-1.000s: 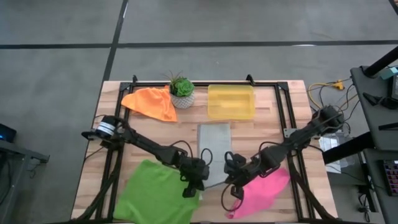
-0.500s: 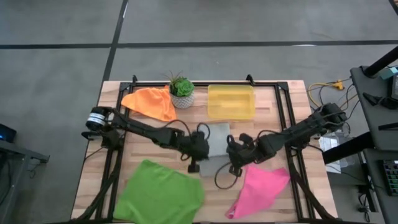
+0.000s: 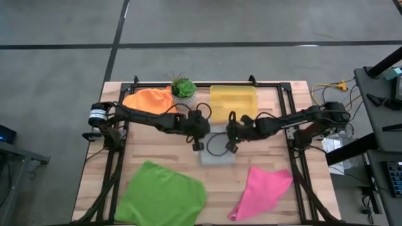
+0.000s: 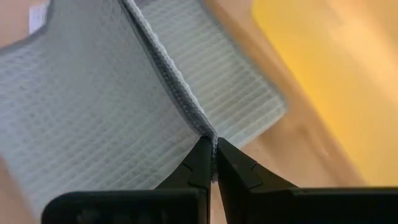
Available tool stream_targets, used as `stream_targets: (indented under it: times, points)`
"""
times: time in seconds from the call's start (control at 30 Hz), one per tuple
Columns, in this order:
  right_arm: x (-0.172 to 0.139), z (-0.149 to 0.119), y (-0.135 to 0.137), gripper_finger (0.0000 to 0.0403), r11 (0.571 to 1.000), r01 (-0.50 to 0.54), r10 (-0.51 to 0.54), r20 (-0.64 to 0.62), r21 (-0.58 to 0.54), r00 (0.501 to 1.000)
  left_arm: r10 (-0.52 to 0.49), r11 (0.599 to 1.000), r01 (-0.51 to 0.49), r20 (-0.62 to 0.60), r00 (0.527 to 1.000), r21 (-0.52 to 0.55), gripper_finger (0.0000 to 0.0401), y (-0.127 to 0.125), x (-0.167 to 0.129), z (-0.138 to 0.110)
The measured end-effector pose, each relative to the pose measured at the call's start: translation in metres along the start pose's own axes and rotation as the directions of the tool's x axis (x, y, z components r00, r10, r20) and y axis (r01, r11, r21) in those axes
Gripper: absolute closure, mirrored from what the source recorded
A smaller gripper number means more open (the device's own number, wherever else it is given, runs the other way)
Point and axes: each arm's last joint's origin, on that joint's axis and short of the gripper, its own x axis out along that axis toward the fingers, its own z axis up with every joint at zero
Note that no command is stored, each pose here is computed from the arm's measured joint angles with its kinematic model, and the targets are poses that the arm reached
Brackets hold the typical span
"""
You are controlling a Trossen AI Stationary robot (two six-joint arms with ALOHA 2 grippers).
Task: Fold microfiber towels
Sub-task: Fold the gray microfiber cloth
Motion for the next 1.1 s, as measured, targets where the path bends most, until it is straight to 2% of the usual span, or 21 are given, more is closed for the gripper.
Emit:
stream_targets:
  times: [0.23,0.4,0.6,0.83,1.03,1.1]
  points:
    - [0.016,0.004,-0.022,0.0392,0.999,-0.019,0.019,0.006,0.028,1.000,0.037,0.999,-0.037,0.003,0.999,-0.035,0.0401,0.017,0.006,-0.003]
    - [0.021,0.001,-0.032,0.0392,0.999,0.010,-0.009,-0.027,0.034,1.000,0.039,0.999,-0.039,-0.024,0.999,-0.034,0.0401,0.017,0.020,-0.009]
    - [0.023,0.004,-0.034,0.0387,0.999,-0.008,0.008,-0.012,0.039,1.000,0.043,0.999,-0.044,-0.065,0.997,-0.014,0.0399,0.016,0.033,-0.016]
    - [0.023,0.011,-0.037,0.0344,0.998,-0.022,0.019,0.041,0.066,0.999,0.108,0.994,-0.109,-0.058,0.992,-0.028,0.0345,0.026,0.029,-0.014]
    - [0.008,0.015,-0.040,0.0300,0.997,-0.044,0.038,0.095,0.061,0.995,0.112,0.993,-0.113,-0.027,0.993,-0.038,0.0294,0.029,0.020,-0.008]
    - [-0.003,0.018,-0.039,0.0286,0.996,-0.084,0.080,0.134,0.025,0.988,0.077,0.996,-0.078,-0.016,0.997,-0.039,0.0280,0.027,0.015,-0.006]
